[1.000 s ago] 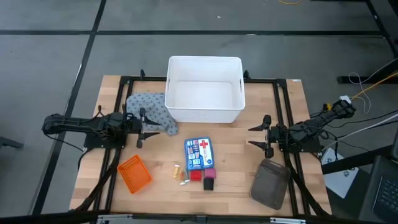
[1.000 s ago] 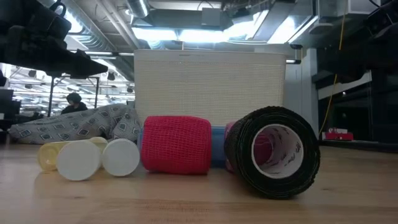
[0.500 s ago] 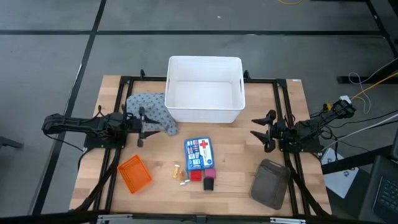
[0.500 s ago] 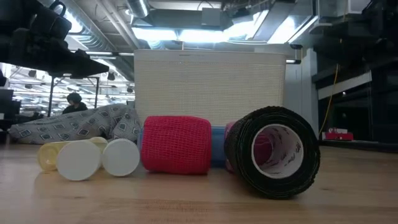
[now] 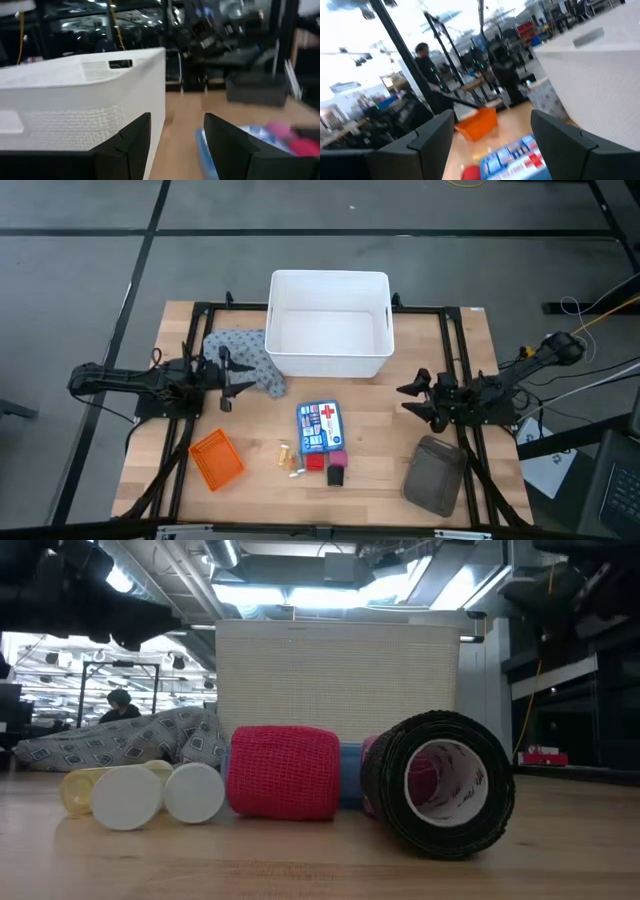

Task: Pick & place medical supplies in basket/bin
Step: Put the pink bandage into the black bin

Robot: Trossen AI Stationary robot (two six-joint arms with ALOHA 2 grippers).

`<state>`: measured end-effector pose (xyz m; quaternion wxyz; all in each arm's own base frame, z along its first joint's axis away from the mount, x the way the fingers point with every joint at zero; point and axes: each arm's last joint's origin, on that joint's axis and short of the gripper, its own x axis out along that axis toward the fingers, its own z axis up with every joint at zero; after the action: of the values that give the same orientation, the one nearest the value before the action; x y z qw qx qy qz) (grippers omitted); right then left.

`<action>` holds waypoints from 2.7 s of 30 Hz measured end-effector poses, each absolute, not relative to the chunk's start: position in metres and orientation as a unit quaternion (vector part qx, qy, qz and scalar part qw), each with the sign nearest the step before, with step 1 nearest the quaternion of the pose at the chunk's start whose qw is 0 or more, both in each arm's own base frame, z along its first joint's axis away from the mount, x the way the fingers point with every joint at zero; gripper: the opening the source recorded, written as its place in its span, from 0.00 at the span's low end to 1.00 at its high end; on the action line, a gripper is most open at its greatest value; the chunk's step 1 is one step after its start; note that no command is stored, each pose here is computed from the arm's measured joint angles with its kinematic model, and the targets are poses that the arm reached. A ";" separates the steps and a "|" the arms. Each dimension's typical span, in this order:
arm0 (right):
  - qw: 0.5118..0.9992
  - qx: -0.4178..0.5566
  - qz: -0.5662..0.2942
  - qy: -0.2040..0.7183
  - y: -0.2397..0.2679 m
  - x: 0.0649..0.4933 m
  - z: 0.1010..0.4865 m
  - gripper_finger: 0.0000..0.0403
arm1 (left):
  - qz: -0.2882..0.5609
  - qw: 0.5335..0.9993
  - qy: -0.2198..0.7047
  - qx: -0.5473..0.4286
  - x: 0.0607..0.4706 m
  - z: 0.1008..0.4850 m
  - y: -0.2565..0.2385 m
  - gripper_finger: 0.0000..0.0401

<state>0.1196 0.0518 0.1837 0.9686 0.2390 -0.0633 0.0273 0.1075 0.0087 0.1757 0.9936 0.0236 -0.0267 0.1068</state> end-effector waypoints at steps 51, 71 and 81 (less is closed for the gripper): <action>0.942 0.204 -0.055 0.261 0.107 0.241 0.196 0.66 | 0.004 0.988 -0.033 -0.151 0.110 0.181 0.002 0.45; 0.875 0.330 -0.012 0.355 0.154 0.272 0.144 0.66 | 0.040 0.986 0.022 -0.163 0.116 0.170 0.003 0.51; 0.873 0.343 -0.009 0.347 0.160 0.281 0.157 0.66 | 0.039 0.985 0.023 -0.164 0.116 0.169 0.003 0.51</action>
<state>0.2808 0.1596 0.1566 0.8729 0.3426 0.3472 -0.0090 0.1163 0.0033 0.1693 0.9855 -0.1636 0.0233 0.0394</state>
